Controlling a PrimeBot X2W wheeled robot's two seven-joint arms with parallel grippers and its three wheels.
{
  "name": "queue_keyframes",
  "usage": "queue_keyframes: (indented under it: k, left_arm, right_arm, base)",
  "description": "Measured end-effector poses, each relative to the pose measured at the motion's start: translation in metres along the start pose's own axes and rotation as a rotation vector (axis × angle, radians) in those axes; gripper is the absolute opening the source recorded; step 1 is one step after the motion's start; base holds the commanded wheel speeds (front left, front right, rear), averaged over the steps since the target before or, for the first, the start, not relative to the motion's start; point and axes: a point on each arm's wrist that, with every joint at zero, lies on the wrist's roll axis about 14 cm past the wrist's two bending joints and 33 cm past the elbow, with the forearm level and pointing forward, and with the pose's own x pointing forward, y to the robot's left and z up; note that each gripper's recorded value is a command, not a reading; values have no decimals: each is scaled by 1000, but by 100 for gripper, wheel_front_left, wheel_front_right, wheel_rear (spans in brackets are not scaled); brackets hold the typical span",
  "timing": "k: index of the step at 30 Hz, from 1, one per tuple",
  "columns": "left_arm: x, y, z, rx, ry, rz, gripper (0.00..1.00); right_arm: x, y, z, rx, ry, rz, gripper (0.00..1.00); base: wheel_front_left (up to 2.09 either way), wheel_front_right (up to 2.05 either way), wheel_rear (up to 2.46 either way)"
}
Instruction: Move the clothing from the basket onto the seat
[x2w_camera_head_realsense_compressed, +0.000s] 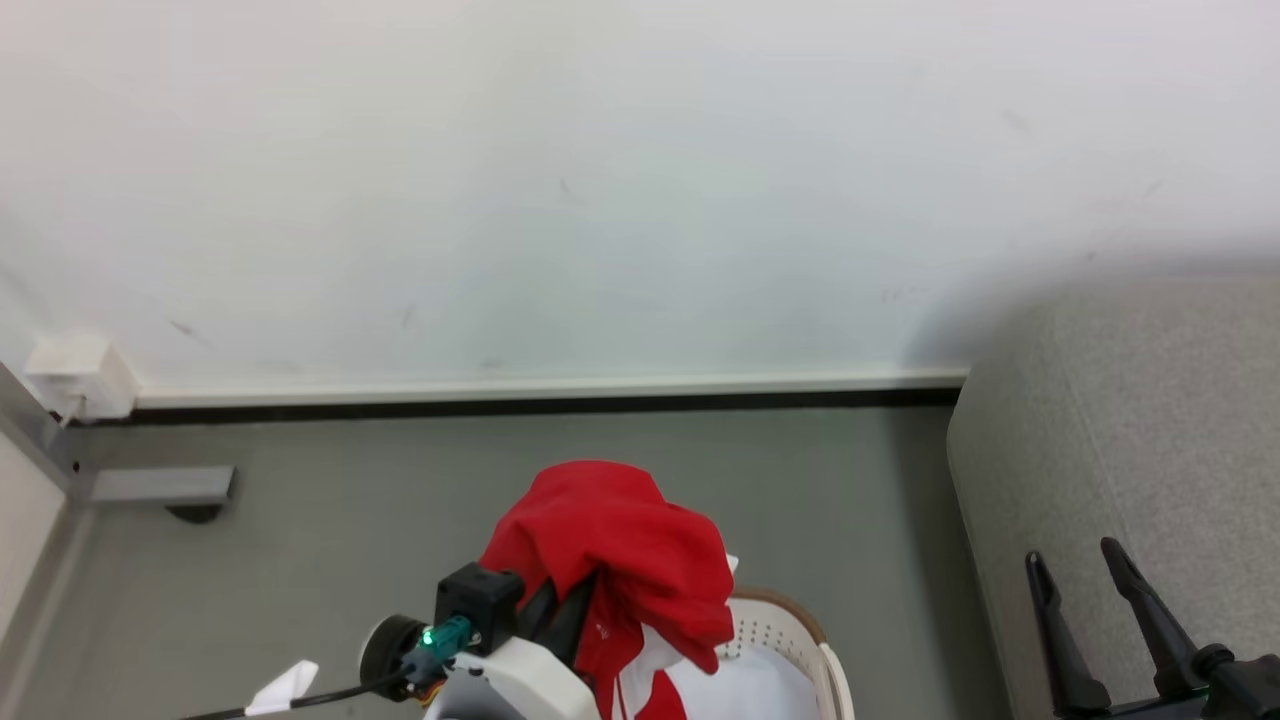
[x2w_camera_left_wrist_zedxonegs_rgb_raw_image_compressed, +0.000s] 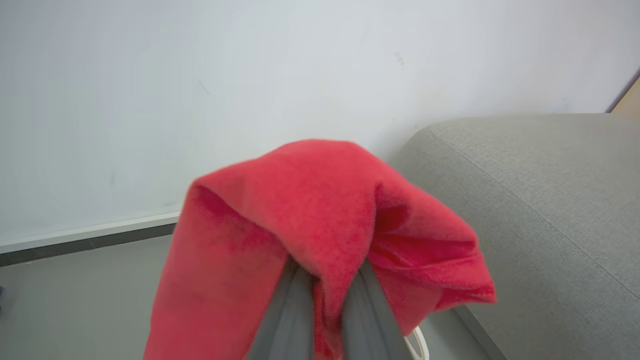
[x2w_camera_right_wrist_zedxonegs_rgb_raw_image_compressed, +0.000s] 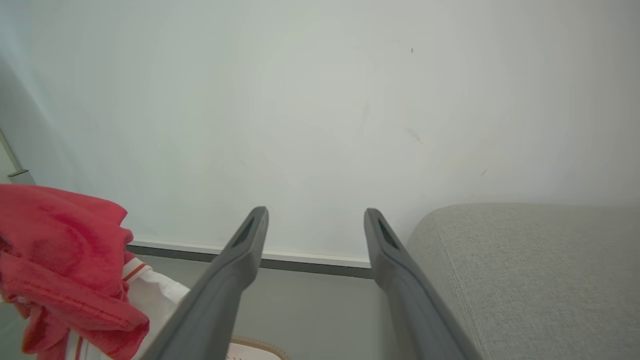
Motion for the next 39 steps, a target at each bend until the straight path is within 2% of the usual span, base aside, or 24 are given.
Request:
queue_keyframes:
  k: [9, 10, 14, 16, 17, 27, 34, 37, 39]
  left_arm:
    - [-12, -8, 46, 32, -86, -25, 0]
    - [-14, -11, 52, 37, -92, -35, 0]
    - [-16, -19, 60, 38, -101, -55, 0]
    - [-17, -27, 62, 40, -97, -79, 0]
    - [-17, -27, 62, 40, -97, -79, 0]
    - [-12, -49, 65, 58, -86, -145, 0]
    - [-13, -70, 64, 59, -75, -213, 0]
    - [-15, -80, 61, 47, -55, -249, 0]
    - [-17, -88, 58, 32, -40, -278, 0]
  right_arm:
    - [-4, 33, 16, -26, -39, 129, 100]
    - [-5, 44, 15, -39, -32, 177, 100]
    - [-6, 63, 13, -53, -23, 256, 100]
    - [-6, 85, 13, -72, -15, 348, 100]
    - [-6, 85, 13, -72, -15, 348, 100]
    - [-6, 156, 11, -90, 31, 602, 100]
    - [0, 167, -7, -203, 85, 671, 100]
    - [5, 163, -18, -300, 110, 684, 100]
    - [7, 164, -23, -326, 119, 690, 100]
  base:
    - [0, 0, 0]
    - [0, 0, 0]
    - [0, 0, 0]
    - [0, 0, 0]
    - [0, 0, 0]
    - [0, 0, 0]
    - [0, 0, 0]
    - [0, 0, 0]
    - [0, 0, 0]
